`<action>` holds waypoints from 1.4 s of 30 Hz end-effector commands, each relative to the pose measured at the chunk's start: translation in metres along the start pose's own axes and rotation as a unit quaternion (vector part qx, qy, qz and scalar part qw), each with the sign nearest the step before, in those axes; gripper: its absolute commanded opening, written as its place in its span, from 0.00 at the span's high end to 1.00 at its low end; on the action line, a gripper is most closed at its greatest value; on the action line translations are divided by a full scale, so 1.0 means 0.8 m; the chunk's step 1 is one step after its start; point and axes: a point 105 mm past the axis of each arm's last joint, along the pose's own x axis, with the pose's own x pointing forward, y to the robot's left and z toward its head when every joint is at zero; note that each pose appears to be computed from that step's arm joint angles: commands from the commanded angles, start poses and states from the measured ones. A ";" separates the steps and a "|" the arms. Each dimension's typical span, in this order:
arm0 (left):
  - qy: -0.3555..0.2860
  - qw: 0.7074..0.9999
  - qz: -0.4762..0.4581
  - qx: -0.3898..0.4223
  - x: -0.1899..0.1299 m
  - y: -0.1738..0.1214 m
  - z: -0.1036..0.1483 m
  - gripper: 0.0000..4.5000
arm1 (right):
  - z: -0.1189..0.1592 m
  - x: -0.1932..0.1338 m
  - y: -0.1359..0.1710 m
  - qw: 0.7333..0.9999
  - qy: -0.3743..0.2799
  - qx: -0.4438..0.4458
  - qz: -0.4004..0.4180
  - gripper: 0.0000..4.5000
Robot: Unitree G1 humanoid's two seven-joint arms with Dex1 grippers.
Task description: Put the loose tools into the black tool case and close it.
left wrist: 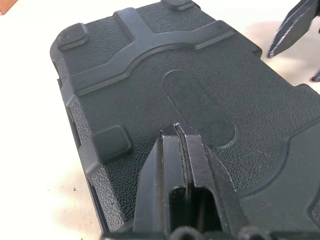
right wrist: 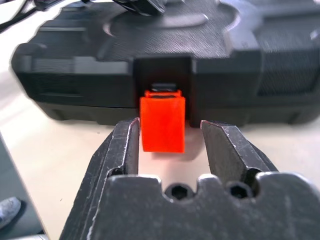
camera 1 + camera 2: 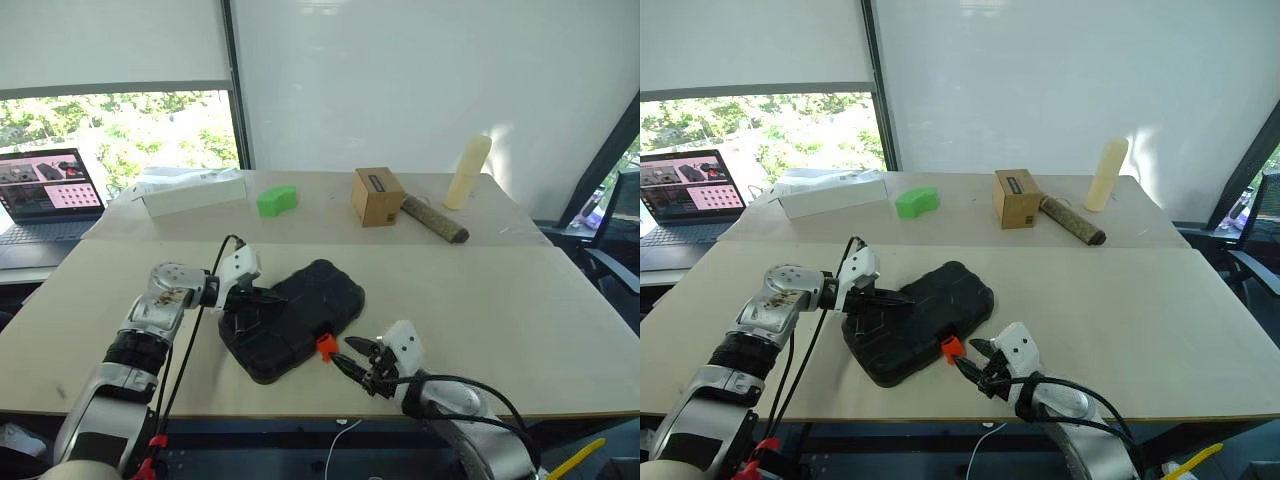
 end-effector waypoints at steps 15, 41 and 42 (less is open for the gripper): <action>0.089 0.994 -0.035 -0.060 -0.004 -0.025 -0.061 1.00 | 0.001 0.022 0.012 0.999 0.027 0.021 0.011 0.47; 0.087 0.994 -0.030 -0.062 -0.003 -0.026 -0.058 1.00 | 0.018 0.029 0.022 0.999 -0.015 -0.024 0.045 0.73; 0.087 0.994 -0.029 -0.063 -0.003 -0.026 -0.058 1.00 | 0.025 0.028 0.024 0.998 -0.030 -0.028 0.048 0.73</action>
